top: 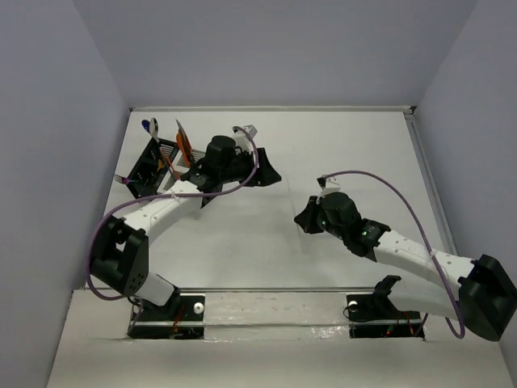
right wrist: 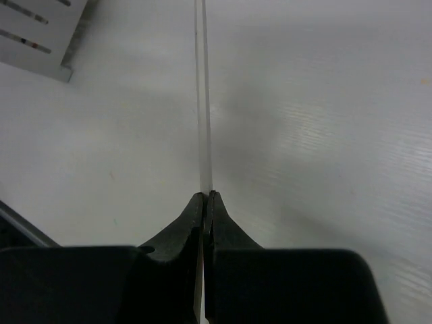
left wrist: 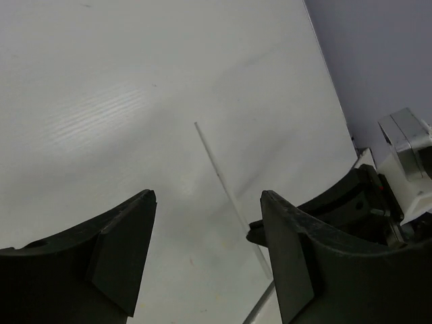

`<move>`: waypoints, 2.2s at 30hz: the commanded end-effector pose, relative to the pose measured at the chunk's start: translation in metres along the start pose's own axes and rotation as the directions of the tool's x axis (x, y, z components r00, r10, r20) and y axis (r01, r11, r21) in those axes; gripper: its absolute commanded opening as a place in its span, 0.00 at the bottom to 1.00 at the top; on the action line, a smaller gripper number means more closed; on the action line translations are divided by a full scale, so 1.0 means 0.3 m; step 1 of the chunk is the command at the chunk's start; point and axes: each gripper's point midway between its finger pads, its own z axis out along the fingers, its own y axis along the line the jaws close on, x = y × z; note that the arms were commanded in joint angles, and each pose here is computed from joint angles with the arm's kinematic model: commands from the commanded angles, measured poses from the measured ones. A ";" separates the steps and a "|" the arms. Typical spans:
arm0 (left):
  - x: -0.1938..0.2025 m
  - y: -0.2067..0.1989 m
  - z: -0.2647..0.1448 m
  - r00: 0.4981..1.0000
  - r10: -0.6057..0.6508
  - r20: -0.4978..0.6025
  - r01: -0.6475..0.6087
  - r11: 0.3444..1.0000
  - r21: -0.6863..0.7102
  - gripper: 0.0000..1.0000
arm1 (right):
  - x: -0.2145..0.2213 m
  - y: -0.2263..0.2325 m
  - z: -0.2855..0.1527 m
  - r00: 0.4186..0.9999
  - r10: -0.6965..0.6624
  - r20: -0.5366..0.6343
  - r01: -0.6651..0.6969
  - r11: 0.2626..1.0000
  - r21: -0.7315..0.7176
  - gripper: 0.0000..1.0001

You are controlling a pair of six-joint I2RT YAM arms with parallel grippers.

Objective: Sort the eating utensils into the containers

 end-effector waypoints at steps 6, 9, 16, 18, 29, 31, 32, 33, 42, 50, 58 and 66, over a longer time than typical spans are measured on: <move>0.044 -0.157 0.036 0.995 0.054 -0.080 -0.044 0.991 0.123 0.64 | -0.123 0.218 -0.026 0.996 -0.003 0.086 0.027 0.962 -0.273 0.00; 0.082 -0.146 0.065 0.993 0.052 -0.110 -0.040 0.994 0.106 0.64 | -0.146 0.233 -0.041 0.993 0.001 0.119 0.035 0.954 -0.296 0.00; 0.091 -0.125 0.087 0.992 0.043 -0.116 -0.033 0.996 0.087 0.57 | -0.160 0.258 -0.056 0.991 0.010 0.133 0.035 0.942 -0.335 0.00; 0.086 -0.124 0.085 0.993 0.044 -0.105 -0.035 0.996 0.085 0.46 | -0.159 0.266 -0.056 0.991 0.013 0.132 0.034 0.937 -0.348 0.00; 0.047 -0.147 0.061 0.997 0.055 -0.060 -0.049 0.995 0.089 0.00 | -0.183 0.246 -0.082 0.982 0.066 0.180 -0.002 0.941 -0.337 0.45; -0.012 -0.114 0.034 0.999 0.052 0.000 -0.052 0.997 0.048 0.00 | -0.211 0.236 -0.111 0.973 0.088 0.214 -0.014 0.946 -0.325 0.66; -0.035 -0.100 0.024 0.998 0.051 0.021 -0.052 0.998 0.034 0.00 | -0.203 0.224 -0.117 0.972 0.088 0.215 -0.016 0.948 -0.319 0.75; -0.064 -0.084 0.010 0.998 0.048 0.047 -0.049 0.999 0.019 0.00 | -0.209 0.223 -0.130 0.970 0.094 0.225 -0.017 0.947 -0.322 0.78; -0.514 0.173 -0.379 0.875 0.154 0.459 0.006 0.945 -0.328 0.00 | -0.143 0.124 -0.179 0.968 0.081 0.238 -0.016 0.964 -0.264 0.83; -0.660 0.288 -0.820 0.661 0.427 0.617 0.181 0.707 -0.684 0.00 | -0.077 0.084 -0.168 0.975 0.070 0.210 -0.015 0.968 -0.251 0.83; -0.652 0.395 -0.967 0.592 0.523 0.614 0.331 0.537 -0.776 0.00 | -0.050 0.082 -0.153 0.981 0.054 0.189 -0.003 0.966 -0.259 0.83; -0.608 0.519 -0.892 0.660 0.486 0.573 0.327 0.500 -0.802 0.00 | -0.055 0.061 -0.177 0.976 0.051 0.214 0.002 0.970 -0.243 0.83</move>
